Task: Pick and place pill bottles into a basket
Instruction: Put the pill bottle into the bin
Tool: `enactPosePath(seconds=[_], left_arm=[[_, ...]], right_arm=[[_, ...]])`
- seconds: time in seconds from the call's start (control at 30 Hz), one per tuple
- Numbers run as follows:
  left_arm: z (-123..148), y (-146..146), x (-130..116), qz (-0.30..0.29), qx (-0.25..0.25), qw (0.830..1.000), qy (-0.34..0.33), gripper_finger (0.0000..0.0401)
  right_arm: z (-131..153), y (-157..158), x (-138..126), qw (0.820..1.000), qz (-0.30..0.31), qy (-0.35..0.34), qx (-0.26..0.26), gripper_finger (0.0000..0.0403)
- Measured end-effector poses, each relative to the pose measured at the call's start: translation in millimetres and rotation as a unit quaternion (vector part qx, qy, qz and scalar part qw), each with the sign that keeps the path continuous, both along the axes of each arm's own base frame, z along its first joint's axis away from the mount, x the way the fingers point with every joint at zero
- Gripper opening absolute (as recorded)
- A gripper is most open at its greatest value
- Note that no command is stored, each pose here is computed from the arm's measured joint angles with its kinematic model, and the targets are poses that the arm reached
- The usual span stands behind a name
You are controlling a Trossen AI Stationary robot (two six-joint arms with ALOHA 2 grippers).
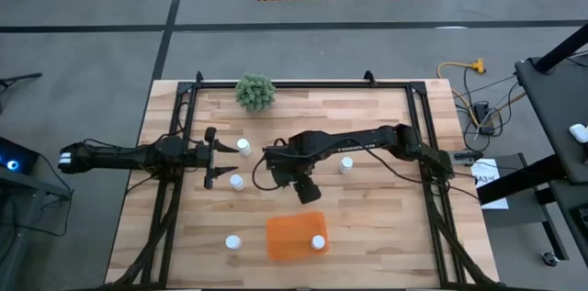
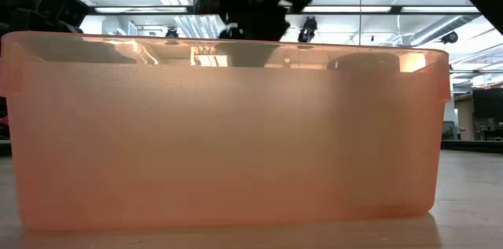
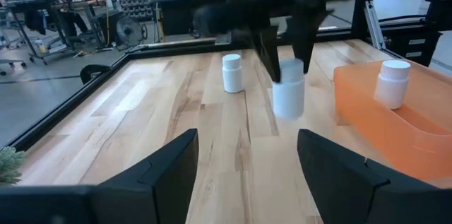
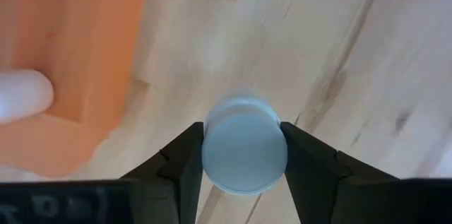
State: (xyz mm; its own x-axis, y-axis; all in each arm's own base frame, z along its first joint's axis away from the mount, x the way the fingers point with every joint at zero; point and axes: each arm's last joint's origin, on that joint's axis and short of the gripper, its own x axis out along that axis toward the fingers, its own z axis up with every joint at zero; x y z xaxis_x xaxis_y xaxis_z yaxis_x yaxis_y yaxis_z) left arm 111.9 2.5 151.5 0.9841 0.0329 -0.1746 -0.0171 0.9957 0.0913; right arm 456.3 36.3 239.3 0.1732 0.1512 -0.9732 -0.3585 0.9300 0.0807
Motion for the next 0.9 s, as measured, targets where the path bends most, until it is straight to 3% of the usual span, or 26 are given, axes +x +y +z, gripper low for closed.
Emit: enactPosePath(seconds=[0.43,0.9], left_arm=[[0,0,0,0.0,0.0,1.0,0.0,0.0224],[0,0,0,0.0,0.0,1.0,0.0,0.0224]], right_arm=[[53,7,-9,1.0,-0.013,-0.014,0.001,0.0153],[54,58,-25,1.0,-0.002,0.03,0.003,0.0152]])
